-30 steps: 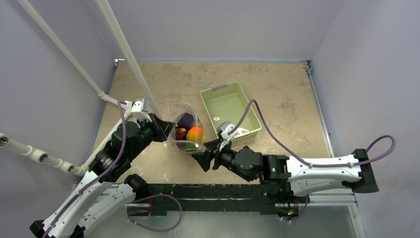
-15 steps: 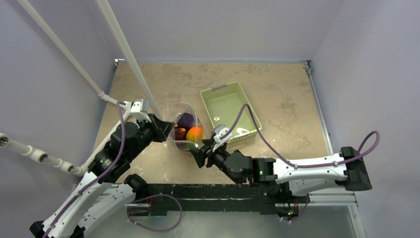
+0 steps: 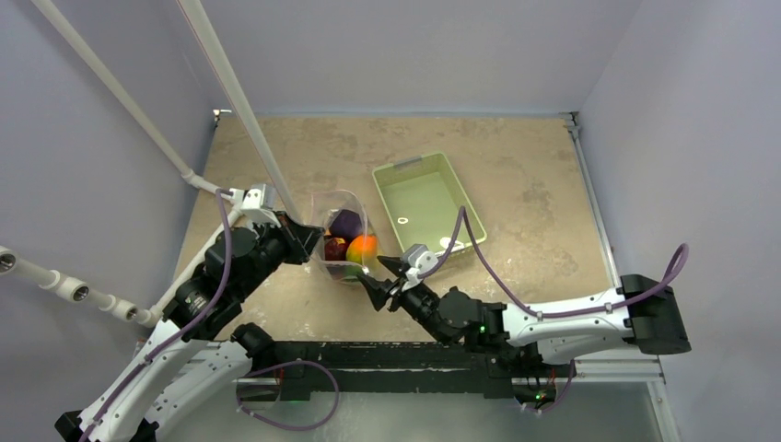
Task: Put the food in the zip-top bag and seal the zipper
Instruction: Adjust the zipper food storage bag at the center of the board.
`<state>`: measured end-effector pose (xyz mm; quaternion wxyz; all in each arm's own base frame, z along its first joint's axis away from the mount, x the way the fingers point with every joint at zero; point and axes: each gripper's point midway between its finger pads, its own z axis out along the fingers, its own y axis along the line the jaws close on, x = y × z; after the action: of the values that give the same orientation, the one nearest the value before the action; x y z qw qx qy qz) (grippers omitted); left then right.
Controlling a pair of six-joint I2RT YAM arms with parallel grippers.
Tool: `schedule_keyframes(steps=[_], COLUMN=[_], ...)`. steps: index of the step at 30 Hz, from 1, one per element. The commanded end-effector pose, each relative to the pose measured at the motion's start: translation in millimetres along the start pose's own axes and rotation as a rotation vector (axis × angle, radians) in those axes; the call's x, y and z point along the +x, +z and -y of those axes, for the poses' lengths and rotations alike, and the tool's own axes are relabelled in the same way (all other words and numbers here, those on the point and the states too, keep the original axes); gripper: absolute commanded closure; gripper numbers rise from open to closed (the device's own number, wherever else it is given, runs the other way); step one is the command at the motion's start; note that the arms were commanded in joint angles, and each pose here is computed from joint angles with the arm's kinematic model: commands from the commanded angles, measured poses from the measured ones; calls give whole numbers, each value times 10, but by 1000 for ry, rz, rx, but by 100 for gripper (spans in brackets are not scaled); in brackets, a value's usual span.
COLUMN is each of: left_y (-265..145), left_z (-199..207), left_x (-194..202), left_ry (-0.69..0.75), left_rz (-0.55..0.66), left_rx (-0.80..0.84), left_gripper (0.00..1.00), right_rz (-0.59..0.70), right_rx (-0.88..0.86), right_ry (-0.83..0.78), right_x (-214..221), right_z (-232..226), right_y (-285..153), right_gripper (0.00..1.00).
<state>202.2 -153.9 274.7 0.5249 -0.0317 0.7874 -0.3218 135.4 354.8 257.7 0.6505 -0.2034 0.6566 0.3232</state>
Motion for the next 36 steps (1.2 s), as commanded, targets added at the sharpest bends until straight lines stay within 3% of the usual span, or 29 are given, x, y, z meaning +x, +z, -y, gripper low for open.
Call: schedule_keyframes(steps=[1,19,36], left_y=[5,14,28], left_z=[28,29,60], left_x=[-66,-57,-35], left_ry=[13,19,17], left_rz=[23,19,6], left_rx=[10,11,26], left_gripper=[100,100,100], right_rz=[185,429,532], right_rx=[-52,-87,-22], right_ry=[8,-86,-201], right_x=[-404,-412,-405], right_z=[-21,51,39], right_y=[-66,-191,-94], right_gripper=[43,43,42])
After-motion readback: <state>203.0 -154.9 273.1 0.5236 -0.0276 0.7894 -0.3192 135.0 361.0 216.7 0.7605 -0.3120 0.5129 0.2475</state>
